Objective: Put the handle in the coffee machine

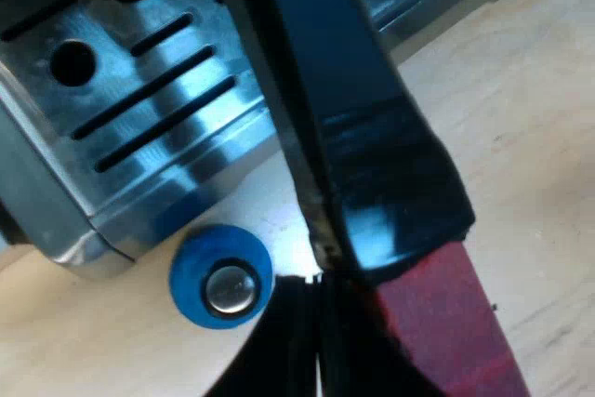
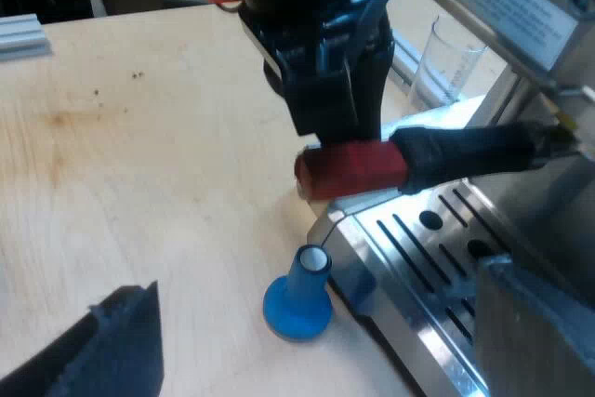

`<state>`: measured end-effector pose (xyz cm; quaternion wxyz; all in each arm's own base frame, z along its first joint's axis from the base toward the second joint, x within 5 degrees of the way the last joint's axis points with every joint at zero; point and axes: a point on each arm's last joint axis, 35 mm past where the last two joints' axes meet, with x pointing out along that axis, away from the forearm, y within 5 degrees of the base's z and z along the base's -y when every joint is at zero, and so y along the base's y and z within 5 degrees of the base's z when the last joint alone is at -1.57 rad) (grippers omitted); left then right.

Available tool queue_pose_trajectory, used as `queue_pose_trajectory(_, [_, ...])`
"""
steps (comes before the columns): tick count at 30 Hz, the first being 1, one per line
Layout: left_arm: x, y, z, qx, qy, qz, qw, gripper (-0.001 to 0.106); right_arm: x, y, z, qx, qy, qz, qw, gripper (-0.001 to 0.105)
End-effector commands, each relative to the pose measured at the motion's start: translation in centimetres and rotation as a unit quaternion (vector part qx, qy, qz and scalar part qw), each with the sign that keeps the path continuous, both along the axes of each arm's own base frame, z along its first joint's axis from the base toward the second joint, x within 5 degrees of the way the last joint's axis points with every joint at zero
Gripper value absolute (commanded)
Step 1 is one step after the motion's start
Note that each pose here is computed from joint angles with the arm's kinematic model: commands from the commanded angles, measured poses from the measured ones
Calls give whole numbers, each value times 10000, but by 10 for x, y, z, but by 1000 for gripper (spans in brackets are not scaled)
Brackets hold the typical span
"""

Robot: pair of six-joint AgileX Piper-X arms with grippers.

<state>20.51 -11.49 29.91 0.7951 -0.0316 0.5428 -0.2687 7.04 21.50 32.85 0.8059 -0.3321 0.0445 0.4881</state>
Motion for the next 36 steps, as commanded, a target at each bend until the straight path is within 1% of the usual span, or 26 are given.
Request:
queue_pose_trajectory(1, [-2, -25, 11, -1559, 473, -925, 9823, 0, -2, -6, 12, 199, -40, 49, 9998, 71])
queue_pose_trajectory(3, [1, -27, 8, -1605, 602, -862, 9814, 0, -3, -8, 14, 233, -49, 49, 9997, 71])
queue_pose_trajectory(7, [4, -30, 4, -1761, 776, -962, 9766, 0, -4, -13, 18, 322, -78, 41, 9994, 71])
queue_pose_trajectory(9, [4, -31, 5, -1880, 763, -1038, 9737, 0, -4, -13, 18, 303, -85, 11, 9995, 71])
queue_pose_trajectory(11, [6, -33, 9, -2087, 708, -1120, 9690, 0, -4, -13, 17, 268, -80, 3, 9996, 71])
queue_pose_trajectory(14, [8, -35, 11, -2227, 693, -1093, 9663, 0, -4, -14, 16, 206, -62, 3, 9998, 71])
queue_pose_trajectory(15, [10, -36, 13, -2290, 635, -1085, 9653, 0, -4, -14, 15, 197, -60, 3, 9998, 71])
queue_pose_trajectory(25, [9, -35, 12, -2272, 677, -1075, 9655, 0, -4, -14, 15, 182, -70, -30, 9998, 71])
queue_pose_trajectory(26, [8, -35, 12, -2216, 692, -1043, 9671, 0, -4, -14, 15, 182, -70, -30, 9998, 71])
queue_pose_trajectory(27, [7, -33, 12, -2105, 679, -970, 9704, 0, -4, -14, 15, 182, -70, -30, 9998, 71])
queue_pose_trajectory(28, [6, -33, 11, -2070, 688, -960, 9712, 0, -4, -14, 15, 182, -70, -30, 9998, 71])
queue_pose_trajectory(30, [4, -30, 11, -1861, 643, -890, 9764, 0, -4, -14, 15, 182, -70, -30, 9998, 71])
queue_pose_trajectory(31, [4, -30, 11, -1861, 643, -890, 9764, 0, -4, -14, 15, 182, -70, -30, 9998, 71])
queue_pose_trajectory(32, [0, -26, 11, -1568, 501, -854, 9827, 0, -4, -14, 15, 187, -62, -34, 9998, 71])
queue_pose_trajectory(33, [-2, -24, 11, -1389, 443, -839, 9857, 0, -4, -14, 15, 191, -57, -37, 9998, 71])
queue_pose_trajectory(34, [-6, -18, 12, -953, 148, -859, 9916, 0, -4, -14, 15, 213, -25, -52, 9998, 71])
queue_pose_trajectory(36, [-8, -15, 15, -741, -70, -854, 9936, 0, -4, -14, 15, 226, -6, -62, 9997, 71])
